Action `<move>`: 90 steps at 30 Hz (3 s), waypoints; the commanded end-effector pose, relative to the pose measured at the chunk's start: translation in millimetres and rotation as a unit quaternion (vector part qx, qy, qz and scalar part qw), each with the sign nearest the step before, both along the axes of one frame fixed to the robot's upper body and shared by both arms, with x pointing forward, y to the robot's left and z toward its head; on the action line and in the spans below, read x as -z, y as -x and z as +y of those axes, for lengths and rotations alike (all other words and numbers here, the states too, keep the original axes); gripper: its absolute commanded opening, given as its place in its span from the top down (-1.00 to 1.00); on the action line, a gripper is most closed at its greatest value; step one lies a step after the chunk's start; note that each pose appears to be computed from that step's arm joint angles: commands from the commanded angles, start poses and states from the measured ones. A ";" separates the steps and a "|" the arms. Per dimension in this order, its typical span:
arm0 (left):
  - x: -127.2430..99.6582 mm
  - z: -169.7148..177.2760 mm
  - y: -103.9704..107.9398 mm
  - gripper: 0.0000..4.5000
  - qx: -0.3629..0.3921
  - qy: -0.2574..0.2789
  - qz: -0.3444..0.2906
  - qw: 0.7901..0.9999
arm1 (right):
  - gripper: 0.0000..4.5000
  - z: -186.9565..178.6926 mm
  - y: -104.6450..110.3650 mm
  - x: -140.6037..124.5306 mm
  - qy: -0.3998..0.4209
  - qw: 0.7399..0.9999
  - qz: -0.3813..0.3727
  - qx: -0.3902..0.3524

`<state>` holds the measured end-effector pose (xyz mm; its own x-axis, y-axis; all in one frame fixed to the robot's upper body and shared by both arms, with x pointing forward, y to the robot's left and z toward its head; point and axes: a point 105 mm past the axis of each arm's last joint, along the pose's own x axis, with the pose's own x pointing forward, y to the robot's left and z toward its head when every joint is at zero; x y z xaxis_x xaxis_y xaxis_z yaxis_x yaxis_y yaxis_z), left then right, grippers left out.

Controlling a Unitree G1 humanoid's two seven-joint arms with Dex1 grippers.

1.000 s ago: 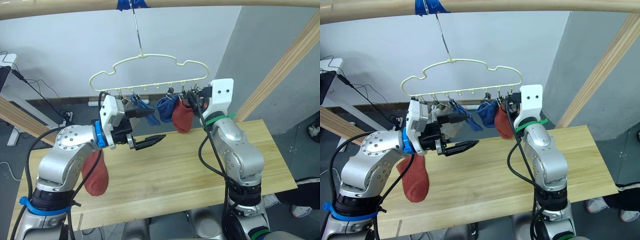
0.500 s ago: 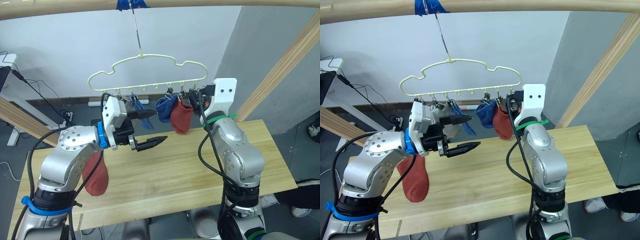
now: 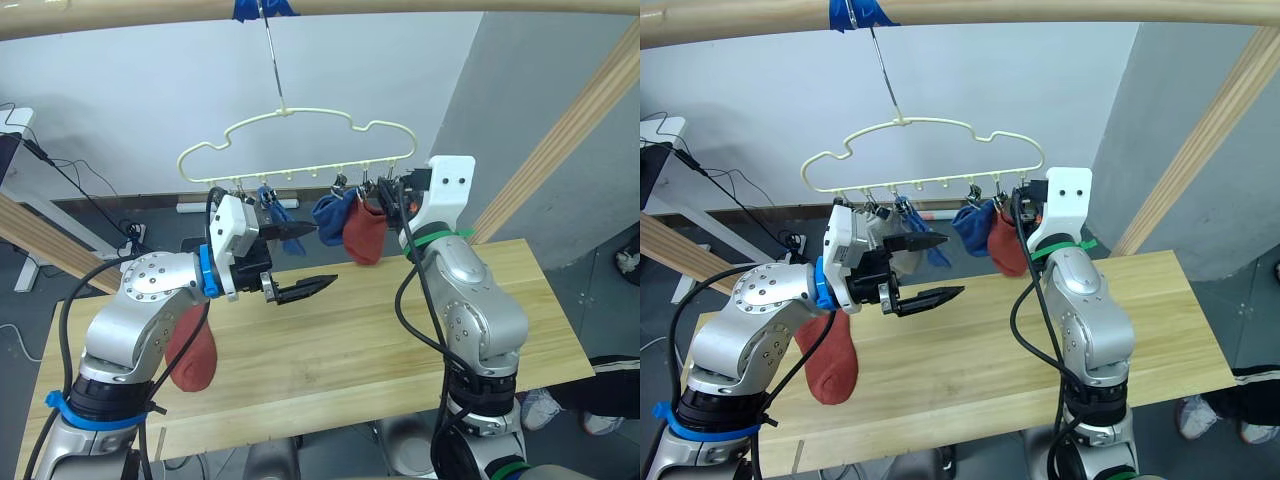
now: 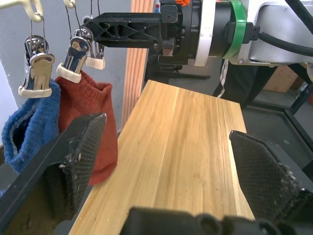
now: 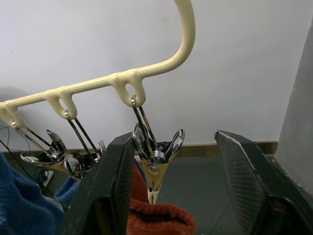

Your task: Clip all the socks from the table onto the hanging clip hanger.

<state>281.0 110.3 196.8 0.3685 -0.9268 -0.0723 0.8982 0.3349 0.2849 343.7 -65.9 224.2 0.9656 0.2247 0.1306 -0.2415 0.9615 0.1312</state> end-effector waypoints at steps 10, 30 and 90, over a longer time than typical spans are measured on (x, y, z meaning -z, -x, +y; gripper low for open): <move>-5.1 -5.5 3.3 -1.00 0.015 0.003 -0.020 1.000 | 0.69 9.1 15.2 -22.0 -0.027 0.998 -0.046 -0.032; 69.9 68.8 -17.7 -1.00 -0.352 0.060 0.050 0.933 | 0.99 12.2 16.4 -22.4 -0.021 0.998 -0.049 -0.044; 94.7 -6.5 -12.3 1.00 -0.111 -0.005 -0.042 0.993 | 1.00 14.2 17.1 -23.5 0.001 0.997 -0.054 -0.049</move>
<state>297.5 107.4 97.4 0.5901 -0.8050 -0.0619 0.7693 0.5374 0.3454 333.5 -52.3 233.0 0.9338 0.3161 0.1677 -0.3354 0.9365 0.1027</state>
